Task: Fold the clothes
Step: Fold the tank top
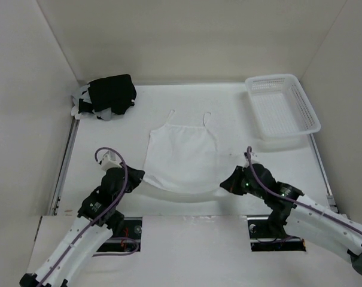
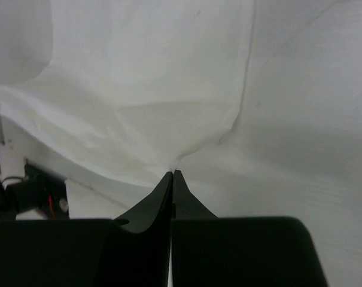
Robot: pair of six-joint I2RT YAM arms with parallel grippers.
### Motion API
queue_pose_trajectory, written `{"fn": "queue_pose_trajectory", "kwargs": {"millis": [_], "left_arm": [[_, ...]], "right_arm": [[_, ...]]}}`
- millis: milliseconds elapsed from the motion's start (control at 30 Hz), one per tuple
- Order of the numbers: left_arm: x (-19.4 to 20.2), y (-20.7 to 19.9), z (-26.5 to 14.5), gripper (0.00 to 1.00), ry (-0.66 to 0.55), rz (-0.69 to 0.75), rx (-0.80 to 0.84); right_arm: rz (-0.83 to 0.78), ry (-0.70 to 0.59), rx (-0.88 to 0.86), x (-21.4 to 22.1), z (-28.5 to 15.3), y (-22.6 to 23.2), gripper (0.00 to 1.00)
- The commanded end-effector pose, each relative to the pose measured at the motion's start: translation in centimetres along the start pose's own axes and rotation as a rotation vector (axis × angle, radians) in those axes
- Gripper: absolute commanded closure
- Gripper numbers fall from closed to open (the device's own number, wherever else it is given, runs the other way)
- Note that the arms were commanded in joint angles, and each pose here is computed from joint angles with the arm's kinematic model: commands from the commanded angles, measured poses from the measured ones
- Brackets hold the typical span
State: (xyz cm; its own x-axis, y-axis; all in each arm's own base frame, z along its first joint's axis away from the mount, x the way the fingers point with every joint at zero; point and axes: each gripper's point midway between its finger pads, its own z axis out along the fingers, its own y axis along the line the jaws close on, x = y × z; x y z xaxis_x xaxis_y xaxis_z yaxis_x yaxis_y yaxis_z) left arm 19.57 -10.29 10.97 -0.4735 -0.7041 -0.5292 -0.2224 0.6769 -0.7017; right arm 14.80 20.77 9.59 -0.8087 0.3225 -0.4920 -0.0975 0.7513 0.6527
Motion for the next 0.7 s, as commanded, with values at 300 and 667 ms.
{"fn": "queue_pose_trajectory", "kwargs": {"millis": [300, 667], "left_arm": [[-10.6, -9.0, 9.9, 0.96, -0.228, -0.022, 0.025], [-16.5, -12.4, 16.1, 0.95, -0.327, -0.060, 0.026]], "right_arm": [[-0.027, -0.288, 0.100, -18.2, 4.8, 1.8, 1.00], [0.025, -0.324, 0.118, -27.3, 9.7, 1.3, 1.00]]}}
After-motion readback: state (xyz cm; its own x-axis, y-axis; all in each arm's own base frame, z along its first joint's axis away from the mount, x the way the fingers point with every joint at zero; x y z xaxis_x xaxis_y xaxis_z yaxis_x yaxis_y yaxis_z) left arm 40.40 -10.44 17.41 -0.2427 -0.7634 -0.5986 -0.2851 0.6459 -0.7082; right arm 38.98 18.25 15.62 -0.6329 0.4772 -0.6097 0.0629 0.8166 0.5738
